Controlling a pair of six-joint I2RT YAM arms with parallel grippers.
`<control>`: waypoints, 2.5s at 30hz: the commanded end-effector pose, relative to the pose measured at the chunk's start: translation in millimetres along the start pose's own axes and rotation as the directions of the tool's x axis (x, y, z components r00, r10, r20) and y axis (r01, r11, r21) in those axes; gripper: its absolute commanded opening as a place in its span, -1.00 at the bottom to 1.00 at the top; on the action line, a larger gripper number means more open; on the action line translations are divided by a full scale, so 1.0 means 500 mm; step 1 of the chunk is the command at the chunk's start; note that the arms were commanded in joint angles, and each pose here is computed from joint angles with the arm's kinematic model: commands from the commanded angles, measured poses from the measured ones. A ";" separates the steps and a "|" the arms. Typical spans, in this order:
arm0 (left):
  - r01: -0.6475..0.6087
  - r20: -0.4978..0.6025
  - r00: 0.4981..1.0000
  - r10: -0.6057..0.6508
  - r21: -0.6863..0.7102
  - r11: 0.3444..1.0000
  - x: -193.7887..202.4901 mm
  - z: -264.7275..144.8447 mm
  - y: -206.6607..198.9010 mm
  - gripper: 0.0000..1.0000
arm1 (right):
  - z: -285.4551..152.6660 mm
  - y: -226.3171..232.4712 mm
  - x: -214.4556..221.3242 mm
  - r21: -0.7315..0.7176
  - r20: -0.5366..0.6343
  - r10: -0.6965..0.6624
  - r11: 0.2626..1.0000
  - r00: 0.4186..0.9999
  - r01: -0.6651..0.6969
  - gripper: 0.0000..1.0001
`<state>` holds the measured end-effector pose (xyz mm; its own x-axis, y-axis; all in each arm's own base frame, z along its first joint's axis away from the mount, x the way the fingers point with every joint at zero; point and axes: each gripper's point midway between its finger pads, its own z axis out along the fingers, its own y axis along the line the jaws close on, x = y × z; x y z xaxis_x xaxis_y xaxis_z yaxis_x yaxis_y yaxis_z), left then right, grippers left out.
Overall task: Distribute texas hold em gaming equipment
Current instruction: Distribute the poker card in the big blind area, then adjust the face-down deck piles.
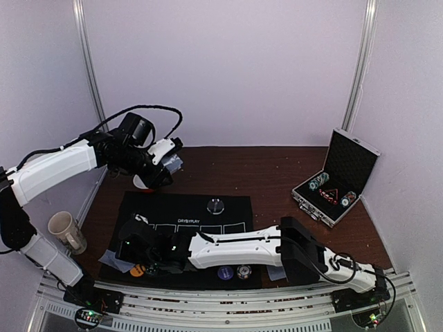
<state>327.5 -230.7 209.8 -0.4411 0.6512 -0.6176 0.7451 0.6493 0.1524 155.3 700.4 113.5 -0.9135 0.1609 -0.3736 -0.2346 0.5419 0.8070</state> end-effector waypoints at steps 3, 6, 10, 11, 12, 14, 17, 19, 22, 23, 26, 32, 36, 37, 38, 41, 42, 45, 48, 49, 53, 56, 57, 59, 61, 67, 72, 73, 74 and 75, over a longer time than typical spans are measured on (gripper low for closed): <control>-0.004 0.067 0.998 0.005 -0.017 1.000 -0.030 -0.029 0.013 -0.05 | 0.036 -0.029 0.019 -0.014 -0.061 0.002 1.000 0.998 -0.003 -1.00; -0.003 0.067 0.998 0.005 -0.019 1.000 -0.030 -0.030 0.014 -0.04 | 0.021 0.001 -0.004 -0.021 -0.030 -0.078 0.997 0.997 0.077 -1.00; -0.003 0.067 0.998 0.005 -0.022 1.000 -0.031 -0.030 0.015 -0.04 | -0.012 0.029 -0.033 -0.024 0.004 -0.189 0.982 0.982 0.189 -1.00; -0.004 0.065 0.998 0.006 -0.023 1.000 -0.031 -0.029 0.016 -0.04 | -0.023 0.042 -0.038 -0.040 0.004 -0.213 0.976 0.977 0.213 -1.00; -0.005 0.064 0.998 0.006 -0.024 1.000 -0.031 -0.028 0.016 -0.05 | -0.033 0.054 -0.040 -0.055 0.003 -0.237 0.970 0.971 0.237 -1.00; -0.008 0.061 0.998 0.009 -0.024 1.000 -0.030 -0.026 0.016 -0.04 | -0.059 0.082 -0.043 -0.094 -0.002 -0.292 0.952 0.956 0.290 -1.00; -0.010 0.055 0.998 0.012 -0.025 1.000 -0.028 -0.021 0.017 -0.05 | -0.099 0.093 -0.034 -0.136 -0.030 -0.369 0.922 0.929 0.362 -0.94; -0.014 0.049 0.999 0.015 -0.025 1.000 -0.027 -0.017 0.017 -0.04 | -0.145 0.103 -0.026 -0.182 -0.055 -0.400 0.905 0.915 0.384 -0.90; -0.016 0.041 0.999 0.017 -0.023 1.000 -0.026 -0.010 0.018 -0.05 | -0.215 0.081 -0.015 -0.222 -0.073 -0.421 0.891 0.904 0.397 -0.87; -0.016 0.036 0.999 0.017 -0.025 1.000 -0.025 -0.008 0.019 -0.05 | -0.241 0.072 -0.014 -0.228 -0.072 -0.431 0.885 0.899 0.406 -0.86; -0.013 0.028 0.999 0.014 -0.027 1.000 -0.026 -0.003 0.021 -0.05 | -0.330 0.060 -0.030 -0.233 -0.042 -0.483 0.856 0.874 0.462 -0.77; -0.046 0.064 0.997 0.045 0.015 0.999 -0.038 -0.019 0.003 -0.05 | -0.512 0.004 -0.133 -0.111 0.058 -0.556 0.822 0.829 0.559 -0.30; -0.085 0.088 0.993 0.081 0.046 0.995 -0.042 -0.030 -0.019 -0.05 | -0.645 -0.037 -0.277 -0.053 0.213 -0.489 0.859 0.846 0.510 -0.01; -0.096 0.091 0.992 0.091 0.054 0.994 -0.044 -0.030 -0.026 -0.06 | -0.675 -0.050 -0.316 -0.041 0.259 -0.468 0.868 0.845 0.494 0.08; -0.110 0.095 0.990 0.104 0.063 0.992 -0.046 -0.031 -0.035 -0.06 | -0.700 -0.071 -0.362 -0.016 0.305 -0.446 0.881 0.842 0.473 0.17; -0.153 0.116 0.983 0.140 0.105 0.983 -0.058 -0.035 -0.069 -0.06 | -0.755 -0.092 -0.438 -0.022 0.371 -0.417 0.890 0.830 0.456 0.35; -0.168 0.121 0.981 0.153 0.118 0.979 -0.062 -0.036 -0.080 -0.05 | -0.763 -0.096 -0.455 -0.031 0.372 -0.415 0.888 0.830 0.458 0.39; -0.220 0.126 0.971 0.202 0.154 0.963 -0.076 -0.038 -0.119 -0.05 | -0.755 -0.108 -0.488 -0.067 0.327 -0.420 0.883 0.847 0.464 0.44; -0.258 0.142 0.962 0.233 0.201 0.945 -0.090 -0.041 -0.158 -0.06 | -0.726 -0.109 -0.505 -0.099 0.272 -0.441 0.871 0.855 0.481 0.47; -0.265 0.152 0.960 0.236 0.216 0.940 -0.094 -0.043 -0.167 -0.06 | -0.709 -0.111 -0.505 -0.103 0.248 -0.455 0.866 0.856 0.490 0.48; -0.273 0.171 0.958 0.232 0.277 0.921 -0.102 -0.041 -0.197 -0.05 | -0.643 -0.118 -0.504 -0.117 0.139 -0.495 0.852 0.858 0.511 0.49; -0.290 0.159 0.954 0.252 0.296 0.910 -0.093 -0.030 -0.210 -0.05 | -0.603 -0.099 -0.487 -0.232 0.092 -0.494 0.834 0.864 0.501 0.53; -0.292 0.158 0.954 0.255 0.297 0.909 -0.092 -0.028 -0.211 -0.05 | -0.596 -0.090 -0.483 -0.265 0.090 -0.493 0.826 0.865 0.498 0.57; -0.297 0.161 0.953 0.258 0.301 0.906 -0.092 -0.028 -0.213 -0.06 | -0.588 -0.080 -0.482 -0.306 0.096 -0.487 0.816 0.868 0.491 0.71; -0.299 0.161 0.952 0.261 0.304 0.905 -0.091 -0.026 -0.214 -0.06 | -0.582 -0.076 -0.479 -0.333 0.097 -0.487 0.806 0.868 0.489 0.77; -0.288 0.132 0.957 0.258 0.314 0.905 -0.083 -0.004 -0.216 -0.06 | -0.536 -0.092 -0.471 -0.336 0.071 -0.471 0.819 0.879 0.465 0.79; -0.286 0.131 0.958 0.256 0.324 0.902 -0.085 0.002 -0.219 -0.07 | -0.503 -0.086 -0.470 -0.346 0.060 -0.474 0.816 0.879 0.464 0.78; -0.285 0.130 0.958 0.256 0.326 0.901 -0.084 0.003 -0.220 -0.07 | -0.496 -0.084 -0.469 -0.350 0.055 -0.476 0.814 0.878 0.463 0.78; -0.284 0.129 0.958 0.255 0.329 0.901 -0.084 0.004 -0.221 -0.08 | -0.490 -0.084 -0.467 -0.355 0.048 -0.476 0.814 0.878 0.460 0.78; -0.282 0.126 0.959 0.254 0.331 0.900 -0.083 0.006 -0.221 -0.08 | -0.484 -0.084 -0.466 -0.356 0.045 -0.478 0.813 0.877 0.461 0.77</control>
<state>265.5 -321.0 205.3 -0.2005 0.7571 -0.6218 0.9527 0.2987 0.0564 297.9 426.4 259.1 -0.7023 -0.0925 -0.7059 -0.6989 0.2779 0.6590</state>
